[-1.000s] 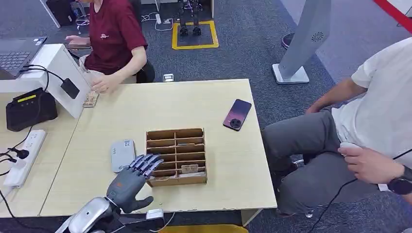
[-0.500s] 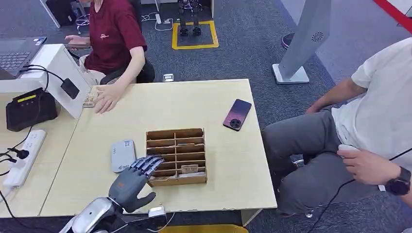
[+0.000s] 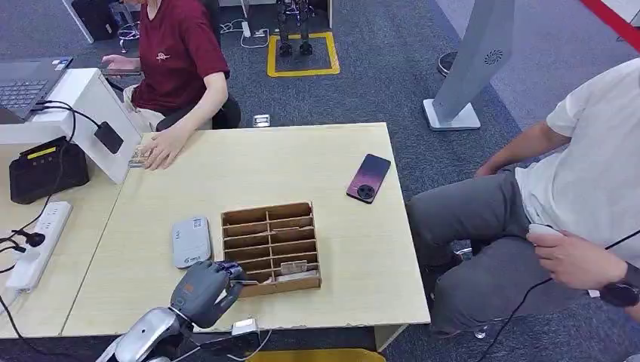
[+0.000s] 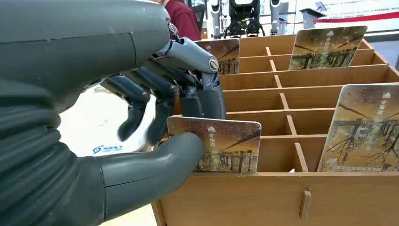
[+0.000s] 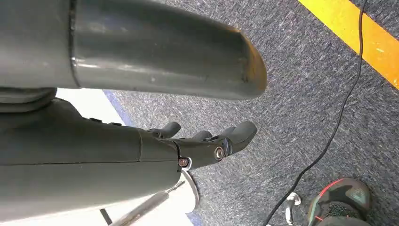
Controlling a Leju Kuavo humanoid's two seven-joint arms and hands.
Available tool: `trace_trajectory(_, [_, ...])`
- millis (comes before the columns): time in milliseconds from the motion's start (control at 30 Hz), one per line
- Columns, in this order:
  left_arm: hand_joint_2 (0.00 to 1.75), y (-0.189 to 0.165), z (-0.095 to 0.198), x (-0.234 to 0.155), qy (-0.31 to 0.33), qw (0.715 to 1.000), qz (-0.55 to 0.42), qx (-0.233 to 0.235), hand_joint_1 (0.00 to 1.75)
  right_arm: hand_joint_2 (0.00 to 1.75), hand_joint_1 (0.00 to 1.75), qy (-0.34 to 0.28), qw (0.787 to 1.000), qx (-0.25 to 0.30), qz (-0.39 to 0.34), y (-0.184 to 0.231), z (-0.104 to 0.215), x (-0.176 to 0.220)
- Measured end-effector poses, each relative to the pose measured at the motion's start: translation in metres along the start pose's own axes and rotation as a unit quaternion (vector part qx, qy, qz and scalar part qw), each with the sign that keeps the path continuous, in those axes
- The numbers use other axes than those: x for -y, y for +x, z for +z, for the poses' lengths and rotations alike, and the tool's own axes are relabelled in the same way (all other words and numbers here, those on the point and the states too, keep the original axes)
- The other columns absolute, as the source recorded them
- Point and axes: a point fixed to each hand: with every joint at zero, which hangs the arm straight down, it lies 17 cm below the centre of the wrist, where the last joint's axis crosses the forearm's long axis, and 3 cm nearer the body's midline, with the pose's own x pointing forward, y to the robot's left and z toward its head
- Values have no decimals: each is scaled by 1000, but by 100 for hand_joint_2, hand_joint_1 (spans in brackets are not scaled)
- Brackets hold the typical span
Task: Pass the card to the sensor for recognition and then transmit it.
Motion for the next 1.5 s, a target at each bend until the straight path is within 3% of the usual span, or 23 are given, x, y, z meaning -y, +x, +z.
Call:
trace_trajectory(333, [175,0,0,0,0,1000,0,0,175,0,0,0,1000,0,0,0,0,0])
trace_trajectory(733, [175,-2,0,-14,9,996,87,15,175,0,0,0,1000,1,0,0,0,0])
trace_trajectory(800, [175,-16,-6,-55,30,993,109,24,175,0,0,0,1000,1,0,0,0,0])
trace_trajectory(867, [175,-47,-19,-155,90,988,124,34,175,0,0,-2,1000,4,-3,2,0,1])
trace_trajectory(933, [175,-62,-30,-245,110,984,134,47,175,0,0,-4,1000,5,-5,2,-1,3])
trace_trajectory(1033, [175,-60,-32,-391,164,975,137,61,175,0,0,-8,1000,8,-8,5,-2,7])
trace_trajectory(1133, [175,-43,-19,-493,219,967,111,65,175,0,0,-9,1000,4,-10,4,-2,7])
trace_trajectory(1233, [175,-34,-6,-543,253,959,106,70,175,0,0,-7,1000,-1,-12,3,-2,6])
trace_trajectory(1367, [175,-60,3,-552,283,951,111,49,175,0,0,-4,1000,-2,-13,3,-2,5])
trace_trajectory(1433, [175,-80,7,-547,298,949,103,26,175,0,0,-4,1000,-3,-13,3,-2,4])
trace_trajectory(1500, [175,-110,11,-539,321,945,51,-34,175,0,0,-3,1000,-6,-13,3,-2,4])
